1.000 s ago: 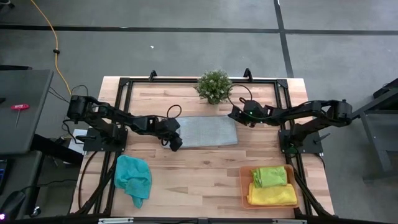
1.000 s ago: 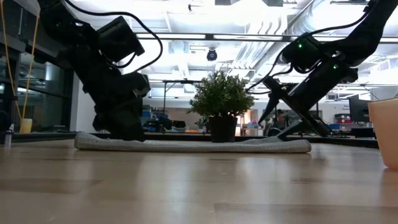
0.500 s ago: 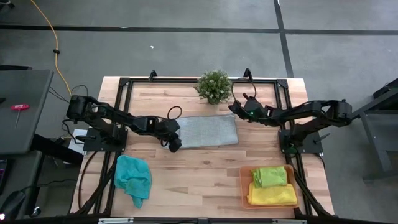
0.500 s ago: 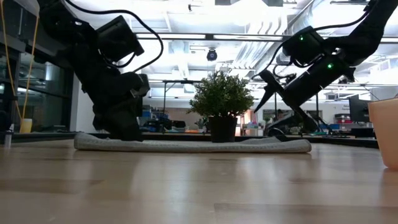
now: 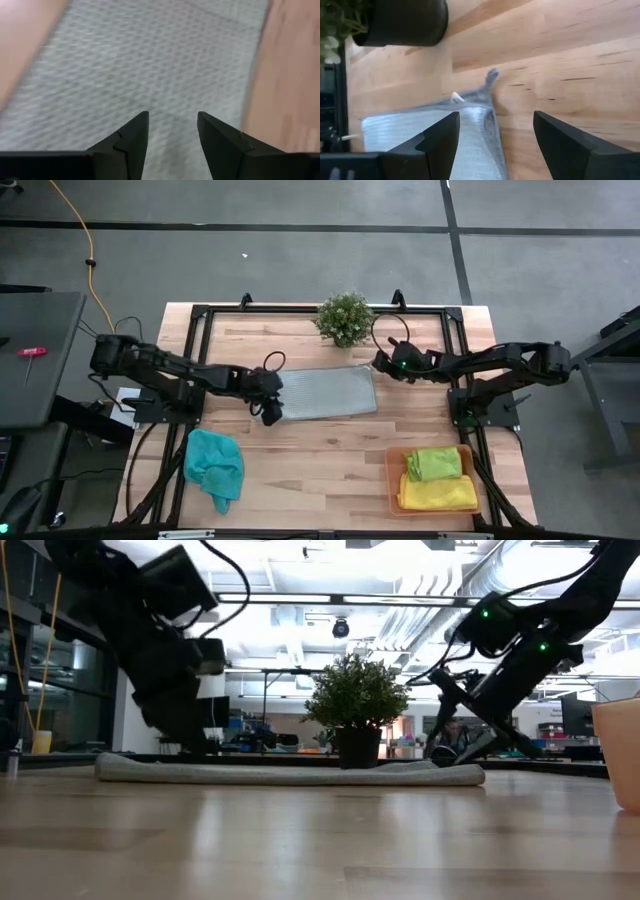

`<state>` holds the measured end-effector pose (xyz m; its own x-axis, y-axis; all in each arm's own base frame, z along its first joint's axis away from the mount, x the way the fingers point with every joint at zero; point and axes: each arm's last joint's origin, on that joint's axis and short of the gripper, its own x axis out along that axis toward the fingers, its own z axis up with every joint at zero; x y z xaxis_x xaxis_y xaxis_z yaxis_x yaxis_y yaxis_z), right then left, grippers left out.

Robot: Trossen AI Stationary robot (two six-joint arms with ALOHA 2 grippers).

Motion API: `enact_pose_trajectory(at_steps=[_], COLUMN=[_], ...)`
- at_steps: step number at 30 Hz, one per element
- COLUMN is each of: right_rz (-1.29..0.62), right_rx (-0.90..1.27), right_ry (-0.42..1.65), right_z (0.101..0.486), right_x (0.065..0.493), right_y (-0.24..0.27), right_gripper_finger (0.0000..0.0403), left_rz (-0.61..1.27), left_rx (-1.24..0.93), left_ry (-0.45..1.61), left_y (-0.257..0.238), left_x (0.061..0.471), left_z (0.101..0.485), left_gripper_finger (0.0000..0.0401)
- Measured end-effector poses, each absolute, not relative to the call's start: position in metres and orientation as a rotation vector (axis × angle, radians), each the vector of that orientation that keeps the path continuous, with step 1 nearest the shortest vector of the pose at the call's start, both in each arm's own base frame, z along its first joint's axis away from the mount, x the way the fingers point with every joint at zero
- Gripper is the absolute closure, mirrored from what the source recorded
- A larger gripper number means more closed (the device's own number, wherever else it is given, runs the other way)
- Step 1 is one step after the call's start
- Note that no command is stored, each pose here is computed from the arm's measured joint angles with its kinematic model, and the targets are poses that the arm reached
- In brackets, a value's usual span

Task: Fold microfiber towels
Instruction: Fold the gray microfiber towel

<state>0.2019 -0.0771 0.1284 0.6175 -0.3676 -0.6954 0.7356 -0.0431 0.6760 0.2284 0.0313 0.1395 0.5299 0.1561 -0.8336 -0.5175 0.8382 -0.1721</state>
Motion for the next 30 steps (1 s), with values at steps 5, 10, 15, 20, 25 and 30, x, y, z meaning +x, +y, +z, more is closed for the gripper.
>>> enact_pose_trajectory(at_steps=[5, 10, 15, 20, 25, 30], right_rz=[-0.864, -0.835, -0.805, -0.779, -0.755, -0.691], right_rx=[1.387, 1.436, 1.445, 1.45, 1.464, 1.478], right_ry=[0.289, 0.339, 0.326, 0.315, 0.341, 0.29], right_z=[0.131, 0.122, 0.117, 0.118, 0.116, 0.121], right_x=[0.208, 0.212, 0.218, 0.219, 0.22, 0.226], right_y=[-0.079, -0.078, -0.08, -0.08, -0.078, -0.076], right_gripper_finger=[0.0158, 0.0158, 0.0158, 0.0158, 0.0158, 0.0158], left_rz=[0.416, 0.414, 0.346, 0.336, 0.327, 0.302], left_rx=[-0.349, -0.387, -0.431, -0.433, -0.439, -0.437], left_ry=[0.948, 0.828, 0.663, 0.704, 0.721, 0.735], left_y=[0.033, 0.038, 0.041, 0.039, 0.037, 0.033], left_x=[0.225, 0.236, 0.259, 0.283, 0.312, 0.334], left_z=[0.142, 0.145, 0.144, 0.132, 0.113, 0.1], left_gripper_finger=[0.0243, 0.0243, 0.0243, 0.0243, 0.0243, 0.0243])
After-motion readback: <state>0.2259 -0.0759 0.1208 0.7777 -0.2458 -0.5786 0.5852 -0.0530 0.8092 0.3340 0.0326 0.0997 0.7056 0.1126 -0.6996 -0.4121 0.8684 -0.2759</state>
